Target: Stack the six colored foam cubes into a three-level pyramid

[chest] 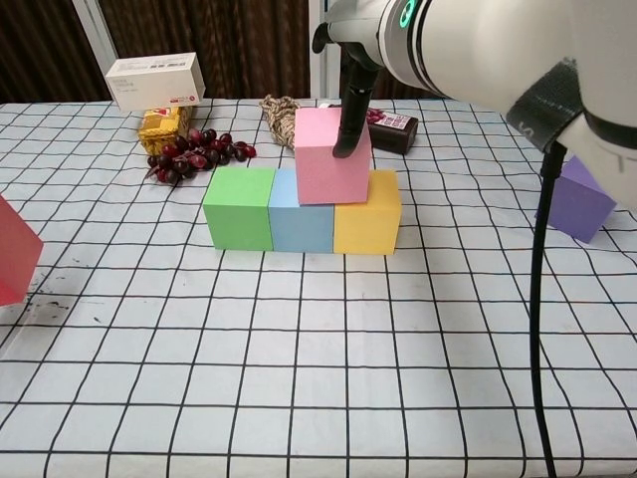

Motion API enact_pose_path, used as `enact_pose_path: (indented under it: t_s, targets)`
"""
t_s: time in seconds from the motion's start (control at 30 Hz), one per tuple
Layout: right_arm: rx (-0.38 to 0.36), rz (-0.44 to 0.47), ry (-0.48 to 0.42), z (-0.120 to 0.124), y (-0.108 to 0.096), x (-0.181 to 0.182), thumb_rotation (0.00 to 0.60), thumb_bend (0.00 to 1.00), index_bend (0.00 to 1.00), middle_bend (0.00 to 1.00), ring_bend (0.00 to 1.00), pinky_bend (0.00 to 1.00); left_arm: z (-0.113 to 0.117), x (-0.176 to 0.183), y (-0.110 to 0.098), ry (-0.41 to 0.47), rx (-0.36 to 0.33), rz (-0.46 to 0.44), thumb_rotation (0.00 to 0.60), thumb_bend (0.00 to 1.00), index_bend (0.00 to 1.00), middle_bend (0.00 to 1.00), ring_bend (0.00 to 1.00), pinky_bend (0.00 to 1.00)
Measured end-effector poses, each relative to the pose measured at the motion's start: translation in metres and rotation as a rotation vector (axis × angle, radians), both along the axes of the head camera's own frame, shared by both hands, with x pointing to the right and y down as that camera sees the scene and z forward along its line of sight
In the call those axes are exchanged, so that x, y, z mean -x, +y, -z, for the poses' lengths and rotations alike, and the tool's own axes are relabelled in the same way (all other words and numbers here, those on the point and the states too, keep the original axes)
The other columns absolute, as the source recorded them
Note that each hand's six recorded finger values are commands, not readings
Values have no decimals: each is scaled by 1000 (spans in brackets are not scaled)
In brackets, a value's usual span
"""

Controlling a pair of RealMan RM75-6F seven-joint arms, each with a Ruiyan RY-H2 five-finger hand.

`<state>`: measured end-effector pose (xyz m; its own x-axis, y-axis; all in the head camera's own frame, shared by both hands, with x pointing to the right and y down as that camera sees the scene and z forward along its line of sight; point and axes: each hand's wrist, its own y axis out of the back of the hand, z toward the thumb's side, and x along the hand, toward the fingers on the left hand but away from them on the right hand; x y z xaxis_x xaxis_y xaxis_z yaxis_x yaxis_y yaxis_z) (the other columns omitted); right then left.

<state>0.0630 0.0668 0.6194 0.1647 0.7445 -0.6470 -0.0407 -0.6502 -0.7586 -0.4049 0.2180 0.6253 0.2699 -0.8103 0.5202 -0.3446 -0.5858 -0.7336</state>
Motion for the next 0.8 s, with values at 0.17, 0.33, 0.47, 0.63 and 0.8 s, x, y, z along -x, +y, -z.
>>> enact_pose_path:
  t_s: [0.17,0.33,0.47,0.63,0.8]
  targets:
    - [4,3,1,-1,2,4,600,117,5,554,217,0,-1,1,2,1,6,4,600,17,182,437,124,146]
    - [4,2,4,-3,3,7,600,117,5,554,217,0,-2,3,2,0,7,4,600,16,182,437,124,146]
    - [3,-2,0,-3,3,8,600,117,5,554,217,0,-2,3,2,1,8,7,600,16,182,437,124,146]
    - [-3,-14,-4,-2,1,6,600,119,5,555,217,0,-2,4,2,0,9,8,600,16,182,437,124,146]
    - [-8,-19,-3,-1,1,5,600,120,5,557,217,0,-3,4,2,0,11,6,600,17,182,437,124,147]
